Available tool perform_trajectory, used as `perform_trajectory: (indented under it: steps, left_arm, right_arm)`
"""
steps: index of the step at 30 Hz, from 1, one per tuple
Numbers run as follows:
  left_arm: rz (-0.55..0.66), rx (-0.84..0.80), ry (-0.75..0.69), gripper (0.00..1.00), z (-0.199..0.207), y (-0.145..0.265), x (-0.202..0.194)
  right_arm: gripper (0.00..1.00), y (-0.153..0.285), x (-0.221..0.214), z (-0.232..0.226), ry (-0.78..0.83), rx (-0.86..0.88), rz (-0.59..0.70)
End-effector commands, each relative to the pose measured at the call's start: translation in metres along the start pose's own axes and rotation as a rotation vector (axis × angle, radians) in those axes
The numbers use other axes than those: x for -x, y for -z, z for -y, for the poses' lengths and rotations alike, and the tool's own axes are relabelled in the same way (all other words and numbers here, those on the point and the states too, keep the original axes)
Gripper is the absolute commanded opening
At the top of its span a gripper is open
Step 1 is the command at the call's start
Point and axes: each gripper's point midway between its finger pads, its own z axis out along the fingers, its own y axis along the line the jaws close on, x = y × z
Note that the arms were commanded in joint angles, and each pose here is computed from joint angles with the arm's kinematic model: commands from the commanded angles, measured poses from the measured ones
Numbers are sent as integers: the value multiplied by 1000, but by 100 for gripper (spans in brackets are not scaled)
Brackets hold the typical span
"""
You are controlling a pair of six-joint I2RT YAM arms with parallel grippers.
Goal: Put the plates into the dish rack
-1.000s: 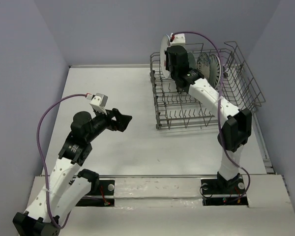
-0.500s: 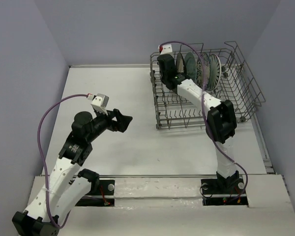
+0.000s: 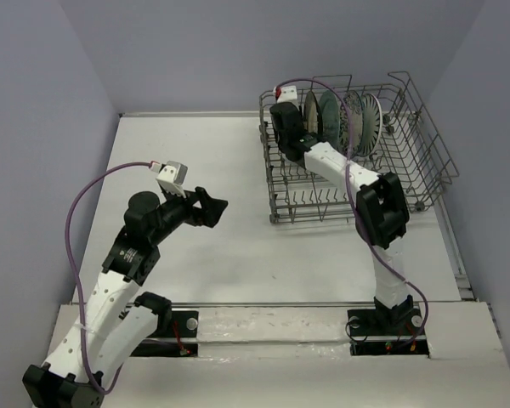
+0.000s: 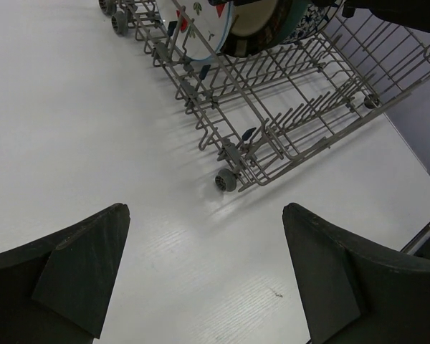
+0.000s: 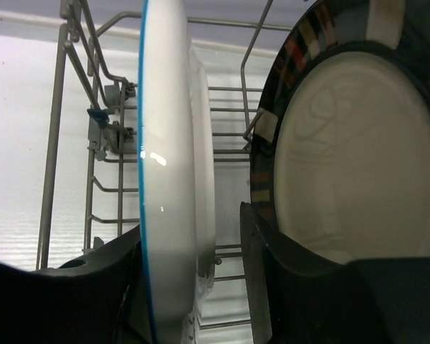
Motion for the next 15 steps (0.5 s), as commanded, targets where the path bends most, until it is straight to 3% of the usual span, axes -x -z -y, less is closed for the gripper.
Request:
perform_trajectory:
  steps: [1, 10, 15]
  left_arm:
    - [62, -6, -25, 99, 2, 1, 21]
    - [76, 29, -14, 99, -10, -1, 25]
    - [92, 43, -13, 99, -13, 1, 29]
  right_arm:
    - [53, 28, 63, 21, -128, -22, 149]
    - [96, 108, 123, 37, -239, 169, 218]
    - [100, 189, 119, 45, -329, 407, 239]
